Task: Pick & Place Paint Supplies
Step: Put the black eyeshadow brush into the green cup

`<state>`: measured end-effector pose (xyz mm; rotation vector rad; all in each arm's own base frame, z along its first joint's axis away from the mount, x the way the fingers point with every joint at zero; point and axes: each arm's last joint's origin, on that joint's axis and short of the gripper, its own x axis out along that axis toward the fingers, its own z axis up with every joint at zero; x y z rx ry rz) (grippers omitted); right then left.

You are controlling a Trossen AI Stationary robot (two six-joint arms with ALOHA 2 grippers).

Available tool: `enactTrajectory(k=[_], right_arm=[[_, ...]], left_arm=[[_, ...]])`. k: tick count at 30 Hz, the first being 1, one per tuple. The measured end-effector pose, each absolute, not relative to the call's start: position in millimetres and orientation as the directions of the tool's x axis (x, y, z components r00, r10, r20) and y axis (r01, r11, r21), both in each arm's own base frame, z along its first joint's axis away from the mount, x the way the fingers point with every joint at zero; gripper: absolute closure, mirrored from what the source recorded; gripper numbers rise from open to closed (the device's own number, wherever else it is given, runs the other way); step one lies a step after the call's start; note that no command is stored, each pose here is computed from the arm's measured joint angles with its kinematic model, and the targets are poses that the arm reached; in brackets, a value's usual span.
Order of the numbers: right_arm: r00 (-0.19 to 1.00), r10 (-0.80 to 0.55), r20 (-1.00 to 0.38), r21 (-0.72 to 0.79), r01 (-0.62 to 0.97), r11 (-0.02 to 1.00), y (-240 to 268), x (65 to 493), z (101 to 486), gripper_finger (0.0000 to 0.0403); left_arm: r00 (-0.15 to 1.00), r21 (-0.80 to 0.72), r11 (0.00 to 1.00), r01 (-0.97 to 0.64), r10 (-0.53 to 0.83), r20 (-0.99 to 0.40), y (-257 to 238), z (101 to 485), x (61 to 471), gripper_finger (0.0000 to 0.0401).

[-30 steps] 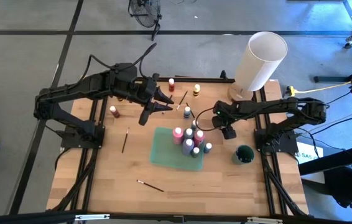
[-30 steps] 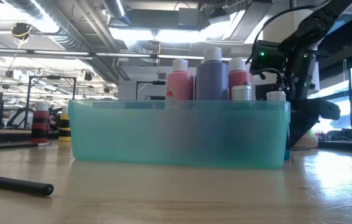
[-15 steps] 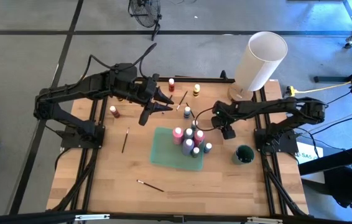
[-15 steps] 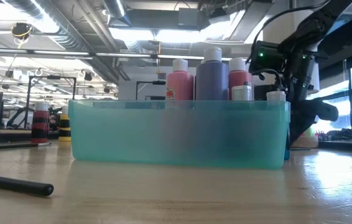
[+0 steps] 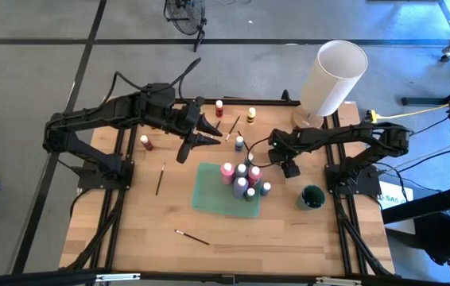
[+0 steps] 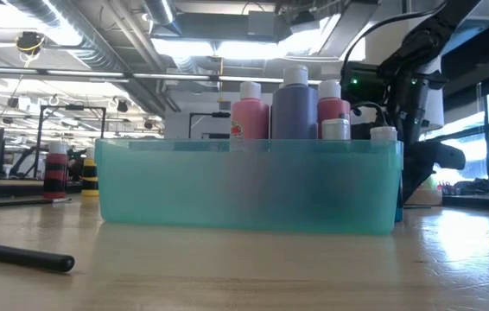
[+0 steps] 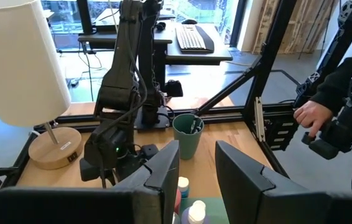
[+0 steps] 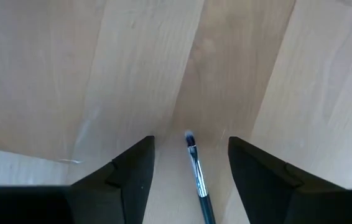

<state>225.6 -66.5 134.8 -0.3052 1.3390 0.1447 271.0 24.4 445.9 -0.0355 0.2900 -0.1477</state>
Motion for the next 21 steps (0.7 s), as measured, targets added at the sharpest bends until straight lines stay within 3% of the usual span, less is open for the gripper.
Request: enactTrajectory(k=[21], right_arm=[[0.18, -0.021, -0.983, -0.088, -0.371, 0.925, -54, 224, 135, 0.0197]], left_arm=[[0.948, -0.061, 0.988, 0.139, -0.15, -0.282, 24, 446, 271, 0.0303]])
